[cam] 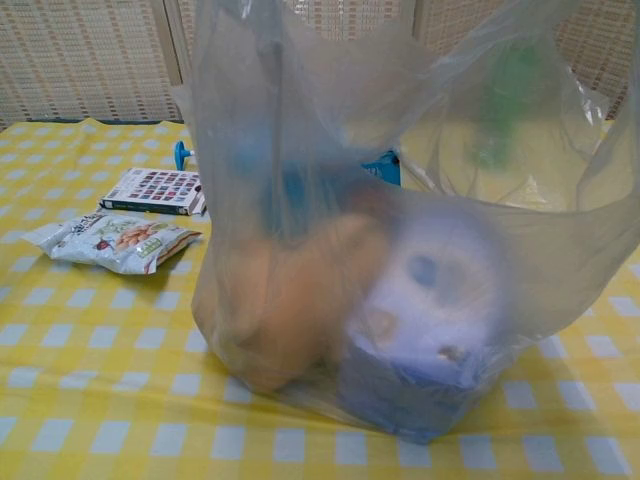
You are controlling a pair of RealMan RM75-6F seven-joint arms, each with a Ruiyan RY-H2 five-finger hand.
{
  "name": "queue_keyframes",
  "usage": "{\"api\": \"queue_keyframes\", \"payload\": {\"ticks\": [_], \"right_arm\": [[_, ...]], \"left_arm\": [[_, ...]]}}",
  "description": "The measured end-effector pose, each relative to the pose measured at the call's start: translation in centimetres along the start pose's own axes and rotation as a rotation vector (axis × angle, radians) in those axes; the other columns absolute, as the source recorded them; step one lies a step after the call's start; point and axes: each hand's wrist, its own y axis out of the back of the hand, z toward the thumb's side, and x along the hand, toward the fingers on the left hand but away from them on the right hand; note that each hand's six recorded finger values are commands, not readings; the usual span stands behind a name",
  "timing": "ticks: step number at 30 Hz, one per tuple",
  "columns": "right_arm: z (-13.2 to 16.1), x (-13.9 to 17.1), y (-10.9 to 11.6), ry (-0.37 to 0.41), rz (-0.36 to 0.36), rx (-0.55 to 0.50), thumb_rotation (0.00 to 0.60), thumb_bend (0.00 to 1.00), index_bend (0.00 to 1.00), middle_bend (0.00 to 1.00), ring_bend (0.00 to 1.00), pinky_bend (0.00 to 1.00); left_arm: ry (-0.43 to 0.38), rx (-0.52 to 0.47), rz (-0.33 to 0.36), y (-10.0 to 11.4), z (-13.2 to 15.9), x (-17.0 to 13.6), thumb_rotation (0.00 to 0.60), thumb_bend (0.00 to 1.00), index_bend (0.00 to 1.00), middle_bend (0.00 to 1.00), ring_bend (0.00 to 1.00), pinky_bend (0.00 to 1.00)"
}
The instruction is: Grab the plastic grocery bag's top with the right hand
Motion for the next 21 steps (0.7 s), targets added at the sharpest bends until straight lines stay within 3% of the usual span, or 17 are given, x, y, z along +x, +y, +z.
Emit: {"api": "queue_keyframes", "payload": {"ticks": [13,21], "right_arm": [[0.1,0.2,0.2,0.016,-0.003,-0.035,0.600,0.25,0.00,0.00,0.00,0.00],[1.9,-0.9,0.0,0.160,0.043,-0.222,0.600,0.25,0.00,0.00,0.00,0.00]], "left_arm": [[-0.009,-0.003,-0.002,-0.2,0.2,0.4,0.600,0.22,0.00,0.05,0.06,0.00],[0.002,-0.001,0.009,0.2,0.0,0.1,0.600,0.22,0.00,0.05,0.06,0.00]]}}
